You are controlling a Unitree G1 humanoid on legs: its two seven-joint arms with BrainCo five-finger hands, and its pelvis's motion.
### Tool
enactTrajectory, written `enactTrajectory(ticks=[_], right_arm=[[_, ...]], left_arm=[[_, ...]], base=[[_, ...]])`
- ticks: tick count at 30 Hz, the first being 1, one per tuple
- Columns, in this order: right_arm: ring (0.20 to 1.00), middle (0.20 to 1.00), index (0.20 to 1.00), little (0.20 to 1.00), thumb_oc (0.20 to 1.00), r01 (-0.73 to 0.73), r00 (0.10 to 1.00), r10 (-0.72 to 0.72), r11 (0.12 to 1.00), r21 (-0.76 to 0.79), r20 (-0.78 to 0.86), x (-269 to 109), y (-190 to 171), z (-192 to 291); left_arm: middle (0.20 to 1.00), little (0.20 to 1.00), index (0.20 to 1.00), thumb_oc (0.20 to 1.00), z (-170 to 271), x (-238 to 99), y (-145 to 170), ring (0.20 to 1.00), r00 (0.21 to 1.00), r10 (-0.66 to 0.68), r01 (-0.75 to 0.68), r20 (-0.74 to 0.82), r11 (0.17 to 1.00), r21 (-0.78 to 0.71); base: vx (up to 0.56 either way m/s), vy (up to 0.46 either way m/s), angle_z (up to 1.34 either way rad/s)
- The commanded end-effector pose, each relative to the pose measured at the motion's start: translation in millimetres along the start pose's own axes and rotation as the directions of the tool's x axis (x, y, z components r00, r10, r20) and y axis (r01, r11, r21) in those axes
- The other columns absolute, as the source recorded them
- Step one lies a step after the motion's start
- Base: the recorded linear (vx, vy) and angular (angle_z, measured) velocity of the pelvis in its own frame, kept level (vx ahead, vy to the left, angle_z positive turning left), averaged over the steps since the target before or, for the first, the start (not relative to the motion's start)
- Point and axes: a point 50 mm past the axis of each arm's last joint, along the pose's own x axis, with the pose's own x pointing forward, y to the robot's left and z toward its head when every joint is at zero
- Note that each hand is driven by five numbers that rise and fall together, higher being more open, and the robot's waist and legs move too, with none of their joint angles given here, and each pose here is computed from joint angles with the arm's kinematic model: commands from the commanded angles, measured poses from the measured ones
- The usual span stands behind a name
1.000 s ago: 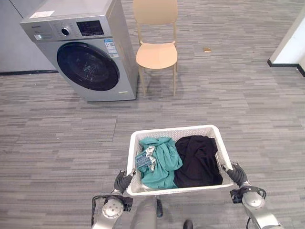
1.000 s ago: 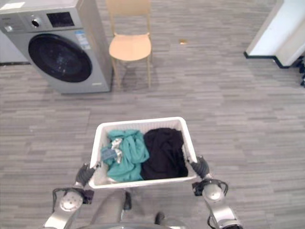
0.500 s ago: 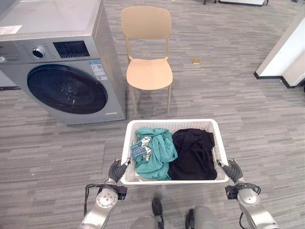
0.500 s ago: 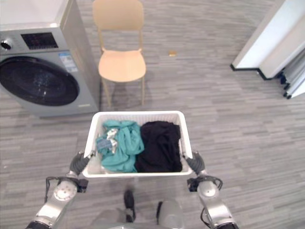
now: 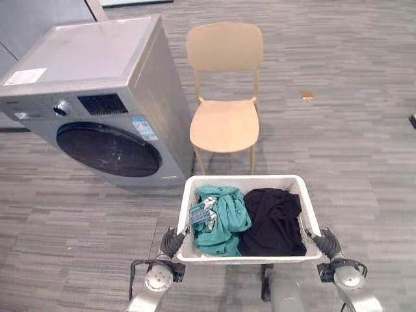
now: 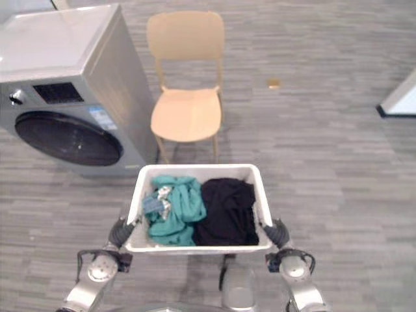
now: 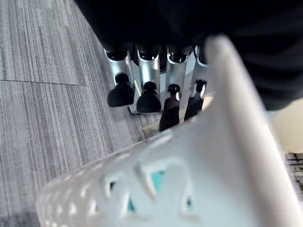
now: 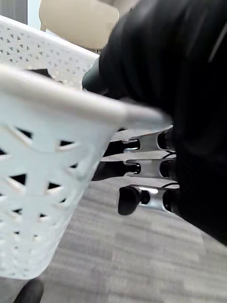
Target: Grab the laundry basket,head to the washer,open it,put in the laundry and shut it.
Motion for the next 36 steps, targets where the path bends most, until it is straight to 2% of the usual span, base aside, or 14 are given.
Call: enactTrajectory(ticks=[1, 12, 21, 25, 30, 36], right_arm=[[0.2, 0.2, 0.2, 0.2, 0.2, -0.028, 0.973, -0.014, 0.984, 0.178, 0.232, 0.3, 1.2, 43.5], [0.2, 0.2, 0.2, 0.2, 0.2, 0.012, 0.977, -0.048, 0.985, 0.173, 0.206, 2.9, -1.7, 39.3], [0.2, 0.2, 0.2, 0.2, 0.2, -0.033, 0.979, 0.0, 0.987, 0.158, 0.205, 2.0, 12.3, 39.0], [0.2, 0.2, 0.2, 0.2, 0.2, -0.063, 0.967, 0.031, 0.991, 0.12, 0.252, 7.5, 24.4, 52.9], [0.2, 0.2, 0.2, 0.2, 0.2, -0.032, 0.971, 0.01, 0.996, 0.089, 0.24, 14.1, 25.0, 53.5], [0.2, 0.2, 0.2, 0.2, 0.2, -0.028, 0.971, 0.015, 0.998, 0.05, 0.238, 16.7, 29.1, 53.9]], left_arm=[[0.2, 0.2, 0.2, 0.2, 50.9, 4.6, 14.7, 0.2, 0.968, 0.029, -0.004, 0.249, 0.995, -0.102], [0.2, 0.2, 0.2, 0.2, 46.0, 2.5, 14.4, 0.2, 0.974, 0.027, -0.006, 0.225, 0.996, -0.094], [0.2, 0.2, 0.2, 0.2, 40.4, 0.2, 17.0, 0.2, 0.978, 0.009, 0.002, 0.208, 0.999, -0.051], [0.2, 0.2, 0.2, 0.2, 48.2, 6.0, 24.1, 0.2, 0.972, 0.039, -0.034, 0.231, 0.999, -0.028], [0.2, 0.2, 0.2, 0.2, 52.1, 14.3, 24.9, 0.2, 0.97, 0.073, -0.071, 0.231, 0.997, -0.015], [0.2, 0.2, 0.2, 0.2, 61.8, 22.8, 16.0, 0.2, 0.962, 0.065, -0.072, 0.264, 0.997, 0.016]], base=[[0.19, -0.117, -0.01], [0.31, 0.005, -0.01], [0.33, 0.191, -0.26], [0.2, 0.256, -0.36], [0.19, 0.042, -0.1], [0.14, -0.042, 0.33]])
